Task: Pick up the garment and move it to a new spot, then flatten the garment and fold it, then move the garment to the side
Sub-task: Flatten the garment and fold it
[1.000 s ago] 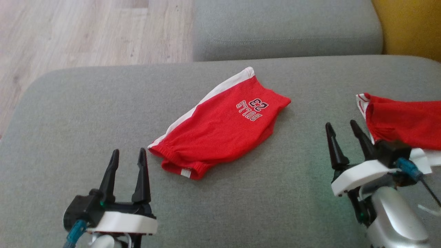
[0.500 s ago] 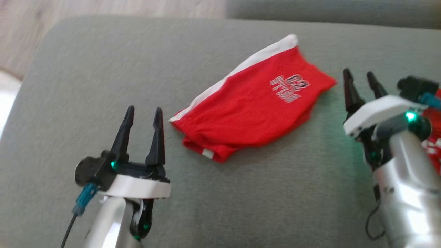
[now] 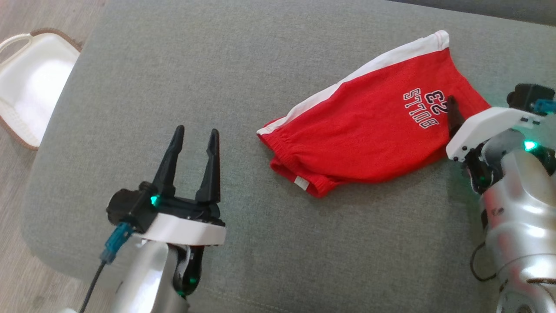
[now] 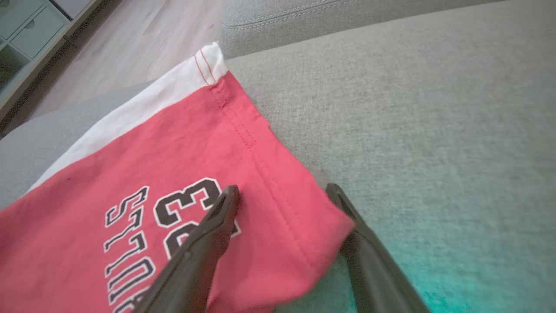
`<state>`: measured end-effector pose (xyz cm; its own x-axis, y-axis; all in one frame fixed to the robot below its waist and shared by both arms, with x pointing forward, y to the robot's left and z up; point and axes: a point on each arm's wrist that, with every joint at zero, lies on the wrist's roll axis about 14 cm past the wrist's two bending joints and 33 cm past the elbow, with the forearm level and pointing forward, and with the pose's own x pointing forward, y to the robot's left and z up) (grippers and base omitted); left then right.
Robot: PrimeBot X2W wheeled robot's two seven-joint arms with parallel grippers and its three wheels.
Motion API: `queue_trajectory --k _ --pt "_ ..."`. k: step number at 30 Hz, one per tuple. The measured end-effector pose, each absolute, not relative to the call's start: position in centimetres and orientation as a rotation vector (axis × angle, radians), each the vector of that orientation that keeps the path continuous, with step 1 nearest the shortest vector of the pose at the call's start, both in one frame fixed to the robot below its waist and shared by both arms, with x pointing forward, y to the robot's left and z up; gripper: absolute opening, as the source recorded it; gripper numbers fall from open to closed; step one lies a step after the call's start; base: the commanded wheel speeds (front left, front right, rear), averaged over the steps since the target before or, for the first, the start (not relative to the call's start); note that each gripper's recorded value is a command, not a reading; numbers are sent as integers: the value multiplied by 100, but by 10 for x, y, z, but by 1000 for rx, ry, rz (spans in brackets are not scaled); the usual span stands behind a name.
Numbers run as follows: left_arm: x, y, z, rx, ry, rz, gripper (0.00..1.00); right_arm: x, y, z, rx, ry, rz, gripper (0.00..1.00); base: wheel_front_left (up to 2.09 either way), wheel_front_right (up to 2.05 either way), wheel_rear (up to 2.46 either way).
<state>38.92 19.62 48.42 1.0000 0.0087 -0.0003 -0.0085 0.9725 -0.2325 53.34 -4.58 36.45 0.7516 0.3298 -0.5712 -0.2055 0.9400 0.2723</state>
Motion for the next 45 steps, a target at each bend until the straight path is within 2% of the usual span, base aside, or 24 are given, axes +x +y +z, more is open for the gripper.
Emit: queue_trajectory --k 4,5,6,17,23,35,41,45 --pt "389 195 481 -243 8 12 100 536 -39 361 175 676 312 100 0 0 0" --pt "389 196 481 -241 10 18 100 538 -37 361 177 676 315 43 0 0 0" --pt "389 197 480 -241 11 19 100 539 -36 362 177 677 316 0 0 0 0" --pt "397 182 483 -249 3 -23 100 538 -55 375 192 571 272 0 0 0 0" --pt "407 168 492 -249 -26 -73 100 531 -96 391 232 461 174 0 0 0 0" --pt "402 122 503 -263 -52 -211 100 466 -194 396 304 356 -81 0 0 0 0" --pt "397 105 510 -250 -68 -263 100 443 -205 404 328 325 -120 0 0 0 0" --pt "393 98 510 -243 -65 -287 100 440 -211 413 329 288 -133 0 0 0 0"
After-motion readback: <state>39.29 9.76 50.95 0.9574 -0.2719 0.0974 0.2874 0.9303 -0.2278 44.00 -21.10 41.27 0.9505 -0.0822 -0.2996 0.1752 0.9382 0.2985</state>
